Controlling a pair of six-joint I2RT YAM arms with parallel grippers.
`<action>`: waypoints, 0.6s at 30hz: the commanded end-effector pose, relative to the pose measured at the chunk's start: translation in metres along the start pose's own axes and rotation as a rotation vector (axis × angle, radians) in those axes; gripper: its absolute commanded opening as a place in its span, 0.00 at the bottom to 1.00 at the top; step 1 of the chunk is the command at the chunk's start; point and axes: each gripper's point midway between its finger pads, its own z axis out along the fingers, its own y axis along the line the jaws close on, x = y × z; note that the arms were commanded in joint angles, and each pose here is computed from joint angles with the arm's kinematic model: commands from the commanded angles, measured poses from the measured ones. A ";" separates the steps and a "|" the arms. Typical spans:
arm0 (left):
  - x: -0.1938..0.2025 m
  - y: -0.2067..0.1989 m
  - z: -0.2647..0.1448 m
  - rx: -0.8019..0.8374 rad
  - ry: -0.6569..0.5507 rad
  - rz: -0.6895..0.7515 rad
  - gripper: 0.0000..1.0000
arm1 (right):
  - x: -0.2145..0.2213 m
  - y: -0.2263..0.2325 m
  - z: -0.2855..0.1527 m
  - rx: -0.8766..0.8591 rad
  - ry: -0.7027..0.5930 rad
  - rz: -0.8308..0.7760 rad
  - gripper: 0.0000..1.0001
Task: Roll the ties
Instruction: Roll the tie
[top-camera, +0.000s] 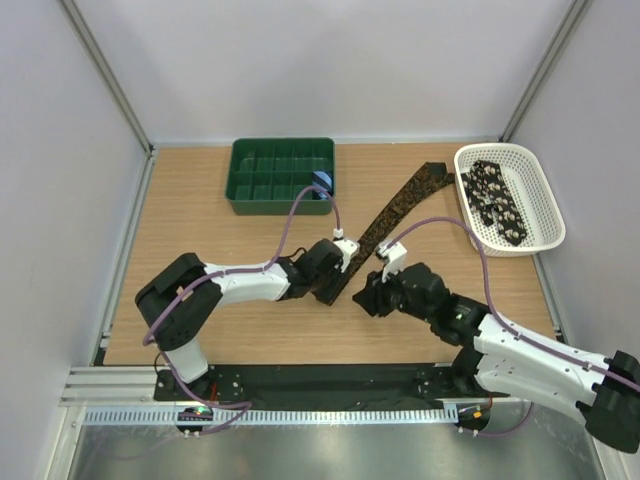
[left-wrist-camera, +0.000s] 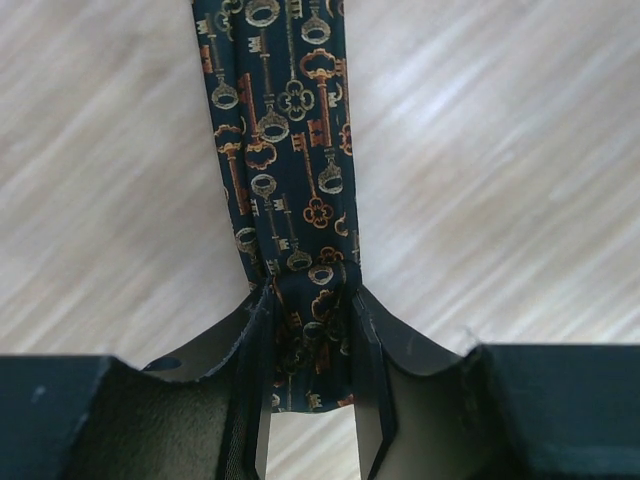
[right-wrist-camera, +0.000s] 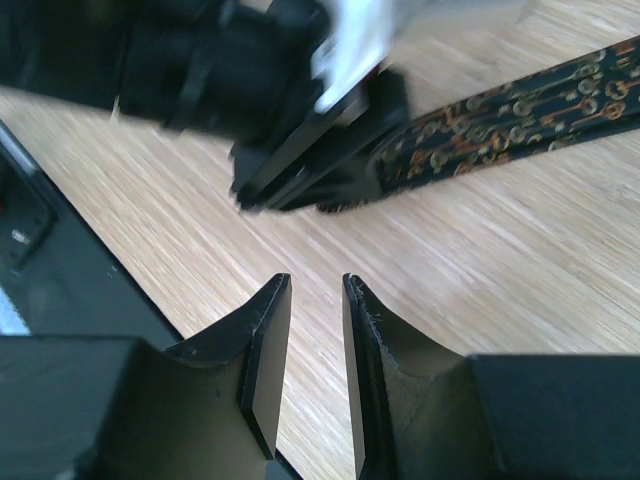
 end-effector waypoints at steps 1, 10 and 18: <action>0.042 0.025 0.003 -0.083 0.174 -0.024 0.35 | -0.010 -0.001 -0.002 0.133 -0.041 -0.150 0.34; 0.042 0.020 0.007 -0.036 0.214 -0.012 0.34 | 0.043 0.073 0.012 0.113 0.068 -0.607 0.34; 0.045 0.021 0.005 -0.032 0.234 0.002 0.34 | 0.077 0.093 0.057 0.373 0.282 -1.100 0.35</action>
